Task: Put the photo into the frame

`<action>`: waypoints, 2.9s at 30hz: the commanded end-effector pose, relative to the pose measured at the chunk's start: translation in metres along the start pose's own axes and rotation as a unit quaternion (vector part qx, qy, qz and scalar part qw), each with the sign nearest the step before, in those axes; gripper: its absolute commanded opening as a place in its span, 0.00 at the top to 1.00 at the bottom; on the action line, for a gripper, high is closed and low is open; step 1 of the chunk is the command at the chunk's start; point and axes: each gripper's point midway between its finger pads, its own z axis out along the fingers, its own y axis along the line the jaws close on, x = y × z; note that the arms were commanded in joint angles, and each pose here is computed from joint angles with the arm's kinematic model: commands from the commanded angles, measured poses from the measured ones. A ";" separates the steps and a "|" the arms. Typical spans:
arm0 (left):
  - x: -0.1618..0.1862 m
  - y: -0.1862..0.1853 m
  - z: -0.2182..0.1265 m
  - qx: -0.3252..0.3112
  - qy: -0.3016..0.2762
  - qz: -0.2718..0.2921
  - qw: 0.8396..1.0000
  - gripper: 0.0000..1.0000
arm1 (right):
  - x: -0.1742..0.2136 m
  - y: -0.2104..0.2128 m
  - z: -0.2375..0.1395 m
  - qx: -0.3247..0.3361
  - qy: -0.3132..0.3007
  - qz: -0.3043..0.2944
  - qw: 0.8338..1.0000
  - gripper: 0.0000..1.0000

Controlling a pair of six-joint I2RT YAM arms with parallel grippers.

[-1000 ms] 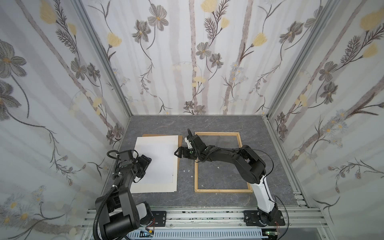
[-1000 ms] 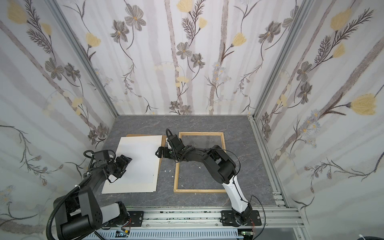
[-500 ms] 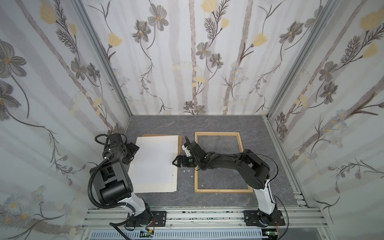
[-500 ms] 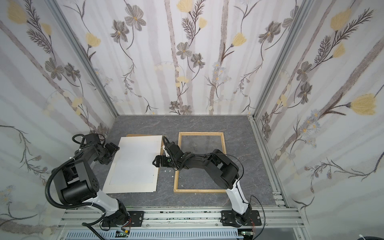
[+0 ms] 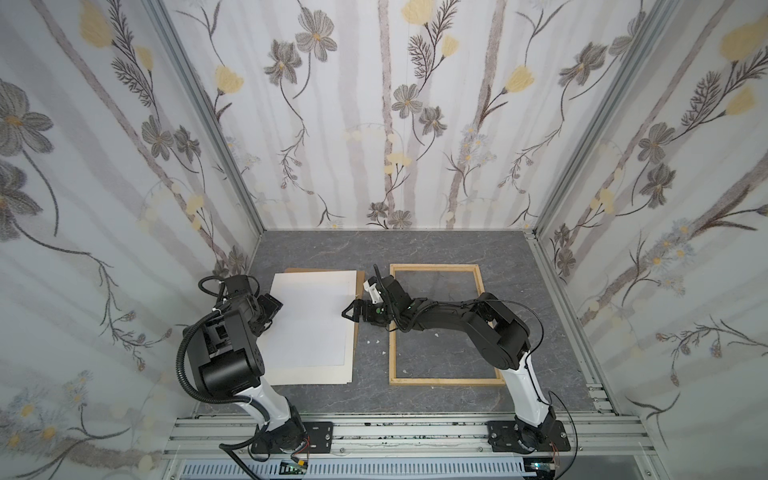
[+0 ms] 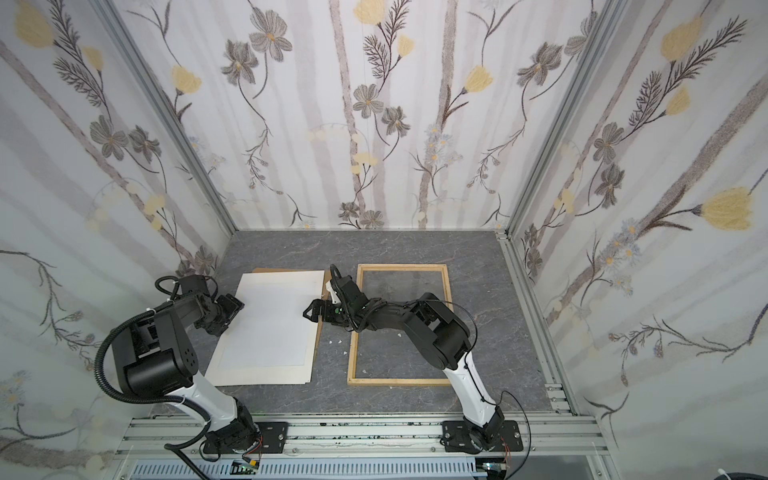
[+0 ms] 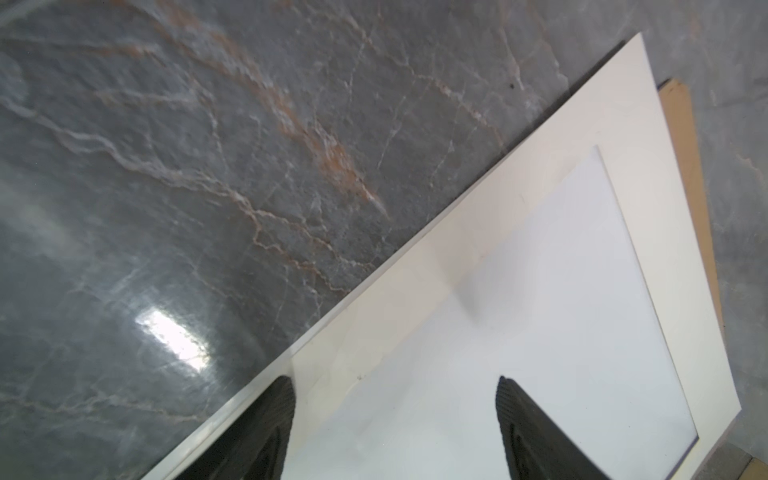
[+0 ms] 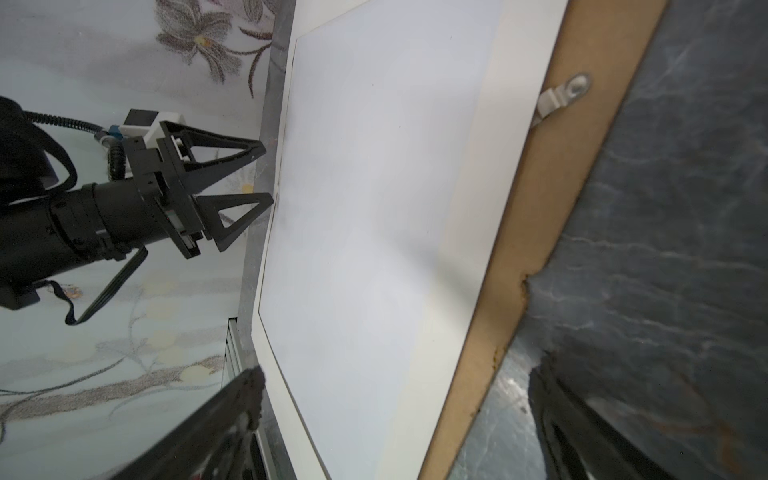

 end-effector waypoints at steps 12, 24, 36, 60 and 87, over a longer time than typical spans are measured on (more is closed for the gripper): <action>0.109 -0.015 -0.026 0.096 0.103 -0.045 0.989 0.22 | -0.027 -0.063 -0.018 0.084 0.005 0.014 0.996 0.00; 0.072 -0.025 -0.054 0.075 0.044 0.007 0.996 0.21 | -0.024 -0.062 -0.043 0.131 -0.006 -0.020 0.991 0.00; 0.069 -0.007 -0.044 0.046 0.018 0.003 0.999 0.20 | 0.018 -0.028 -0.081 0.115 0.014 -0.051 0.992 0.00; 0.093 0.025 -0.025 0.053 0.027 -0.059 0.996 0.19 | 0.113 -0.020 -0.068 0.086 0.113 -0.035 0.989 0.03; 0.102 0.014 -0.037 0.085 0.020 -0.057 0.995 0.20 | 0.084 0.023 -0.076 0.028 0.063 -0.009 0.998 0.07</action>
